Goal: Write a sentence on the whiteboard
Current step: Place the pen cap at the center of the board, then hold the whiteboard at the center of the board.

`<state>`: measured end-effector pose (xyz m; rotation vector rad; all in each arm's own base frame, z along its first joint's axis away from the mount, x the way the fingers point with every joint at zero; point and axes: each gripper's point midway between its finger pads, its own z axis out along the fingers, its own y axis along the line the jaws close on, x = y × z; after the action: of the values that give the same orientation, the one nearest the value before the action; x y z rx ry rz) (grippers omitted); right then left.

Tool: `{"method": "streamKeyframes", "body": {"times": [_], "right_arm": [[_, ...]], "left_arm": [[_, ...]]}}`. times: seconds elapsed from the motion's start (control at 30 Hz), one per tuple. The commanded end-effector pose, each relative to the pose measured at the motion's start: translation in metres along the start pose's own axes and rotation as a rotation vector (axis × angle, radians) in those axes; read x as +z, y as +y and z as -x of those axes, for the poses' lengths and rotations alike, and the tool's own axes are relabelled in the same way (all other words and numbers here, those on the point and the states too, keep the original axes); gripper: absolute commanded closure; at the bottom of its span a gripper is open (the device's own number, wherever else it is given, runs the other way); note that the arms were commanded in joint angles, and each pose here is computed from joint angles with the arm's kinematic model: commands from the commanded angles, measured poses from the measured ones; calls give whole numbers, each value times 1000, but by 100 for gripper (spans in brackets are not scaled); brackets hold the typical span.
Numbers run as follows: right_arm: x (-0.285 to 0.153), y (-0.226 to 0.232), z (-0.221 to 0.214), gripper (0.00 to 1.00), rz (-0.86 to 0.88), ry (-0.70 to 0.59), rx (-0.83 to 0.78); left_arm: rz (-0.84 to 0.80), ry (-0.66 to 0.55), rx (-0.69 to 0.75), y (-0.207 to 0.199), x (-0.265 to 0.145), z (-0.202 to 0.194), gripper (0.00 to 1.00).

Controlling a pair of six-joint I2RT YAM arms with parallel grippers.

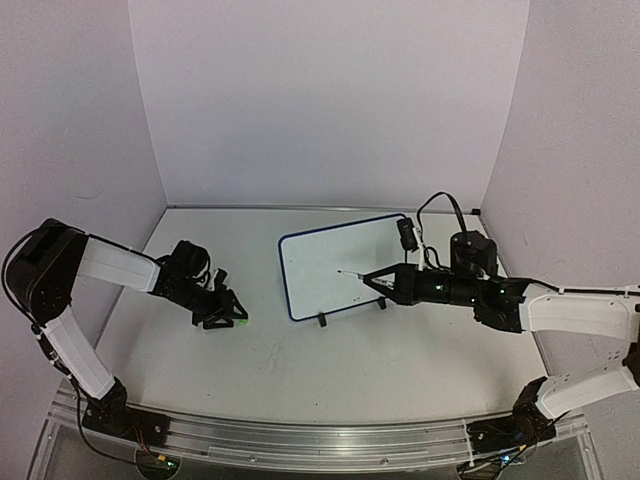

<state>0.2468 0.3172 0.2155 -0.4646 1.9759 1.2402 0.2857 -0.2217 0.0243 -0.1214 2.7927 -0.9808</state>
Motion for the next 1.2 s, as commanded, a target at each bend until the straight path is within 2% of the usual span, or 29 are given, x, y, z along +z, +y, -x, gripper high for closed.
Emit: {"method": "streamKeyframes", "body": {"times": [0.0, 0.17, 0.2, 0.27, 0.4, 0.47, 0.7, 0.8, 0.97, 1.07, 1.17], "right_arm": [[-2, 13, 19, 100, 7, -37, -53], [-4, 13, 21, 100, -12, -41, -64], [-4, 13, 22, 100, -11, -43, -67], [-4, 15, 23, 100, -6, -44, -74], [-1, 20, 25, 100, 18, -36, -83], [1, 21, 26, 100, 25, -36, -86], [11, 24, 32, 100, 51, -41, -106], [15, 27, 35, 100, 74, -48, -104], [22, 33, 38, 100, 118, -53, -102], [24, 35, 40, 100, 130, -59, -103], [30, 37, 41, 100, 143, -63, -103]], "left_arm": [[9, -45, 21, -7, -8, 13, 41], [103, -98, 33, 1, -25, 19, 8], [114, -110, 40, 1, -30, 21, 3], [150, -129, 56, 1, -38, 24, 1], [202, -172, 129, -10, -65, 37, 1], [177, -200, 202, -29, -80, 47, 1], [-80, -198, 582, -120, -112, 57, 2], [-163, -191, 729, -153, -112, 55, 1], [-312, -162, 854, -189, -100, 46, 1], [-374, -152, 885, -198, -96, 43, 6], [-389, -133, 932, -201, -87, 41, 21]]}}
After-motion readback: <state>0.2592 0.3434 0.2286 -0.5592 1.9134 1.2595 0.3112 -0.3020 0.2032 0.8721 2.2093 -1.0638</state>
